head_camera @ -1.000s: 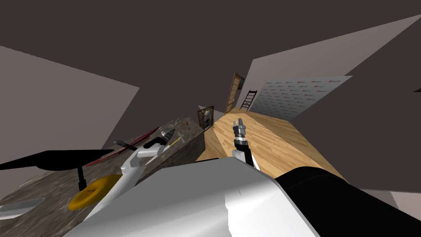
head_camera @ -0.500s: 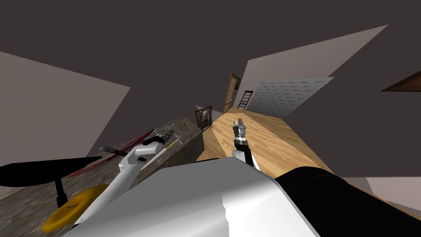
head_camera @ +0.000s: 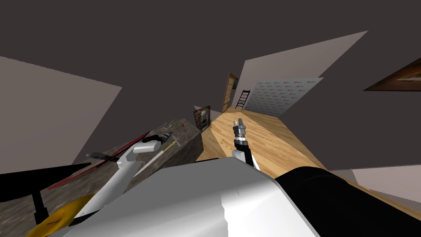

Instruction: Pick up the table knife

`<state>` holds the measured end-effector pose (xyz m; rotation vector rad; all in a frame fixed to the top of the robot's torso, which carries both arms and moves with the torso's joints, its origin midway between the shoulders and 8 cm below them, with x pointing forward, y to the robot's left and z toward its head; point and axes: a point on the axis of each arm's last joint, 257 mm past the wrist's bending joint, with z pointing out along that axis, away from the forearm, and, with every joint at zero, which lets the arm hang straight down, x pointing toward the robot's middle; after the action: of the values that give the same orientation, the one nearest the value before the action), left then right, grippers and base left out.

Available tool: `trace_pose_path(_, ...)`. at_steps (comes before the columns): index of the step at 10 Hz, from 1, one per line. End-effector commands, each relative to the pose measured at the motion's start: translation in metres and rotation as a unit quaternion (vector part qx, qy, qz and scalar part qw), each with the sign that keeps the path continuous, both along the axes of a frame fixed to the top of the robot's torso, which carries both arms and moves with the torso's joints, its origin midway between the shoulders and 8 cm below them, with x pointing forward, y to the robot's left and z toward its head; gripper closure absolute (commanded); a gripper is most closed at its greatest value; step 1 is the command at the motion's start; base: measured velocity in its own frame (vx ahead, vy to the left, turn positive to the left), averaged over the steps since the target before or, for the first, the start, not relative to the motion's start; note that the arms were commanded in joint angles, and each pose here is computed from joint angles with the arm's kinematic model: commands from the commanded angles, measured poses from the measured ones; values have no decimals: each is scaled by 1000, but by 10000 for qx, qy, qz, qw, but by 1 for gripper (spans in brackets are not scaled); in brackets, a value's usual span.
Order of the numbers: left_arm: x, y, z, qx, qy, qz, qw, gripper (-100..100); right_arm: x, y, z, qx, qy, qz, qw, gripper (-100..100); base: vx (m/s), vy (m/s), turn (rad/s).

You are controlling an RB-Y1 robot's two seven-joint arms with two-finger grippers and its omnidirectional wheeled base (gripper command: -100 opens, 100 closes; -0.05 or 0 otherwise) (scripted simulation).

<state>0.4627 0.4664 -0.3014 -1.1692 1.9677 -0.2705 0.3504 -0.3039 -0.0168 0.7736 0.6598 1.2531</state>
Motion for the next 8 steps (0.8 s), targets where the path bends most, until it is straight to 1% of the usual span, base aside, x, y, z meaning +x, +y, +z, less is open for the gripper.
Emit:
trace_pose_path(1,-4,13,-1,51,235,41,9997,-100,0,0,0,0,0,0,10000,0,16,-6,-127)
trace_pose_path(2,-8,13,-6,40,351,66,9994,-100,0,0,0,0,0,1,10000,0,15,0,-94)
trace_pose_path(3,-9,24,-5,81,495,86,9987,-100,0,0,0,0,0,0,10000,0,18,-3,-185)
trace_pose_path(4,-14,25,-10,64,643,117,9978,-100,0,0,0,0,0,1,10000,0,19,3,-84)
trace_pose_path(5,-17,25,-12,56,714,132,9973,-100,0,0,0,0,0,0,10000,0,10,1,23)
trace_pose_path(6,-20,35,-12,76,888,156,9959,-100,0,0,0,0,0,0,10000,0,12,-7,-138)
trace_pose_path(7,-25,35,-16,59,1020,182,9946,-100,0,0,0,0,0,1,10000,0,14,-1,-93)
trace_pose_path(8,-27,45,-14,69,1155,196,9931,-100,0,0,0,0,0,0,10000,0,16,1,-142)
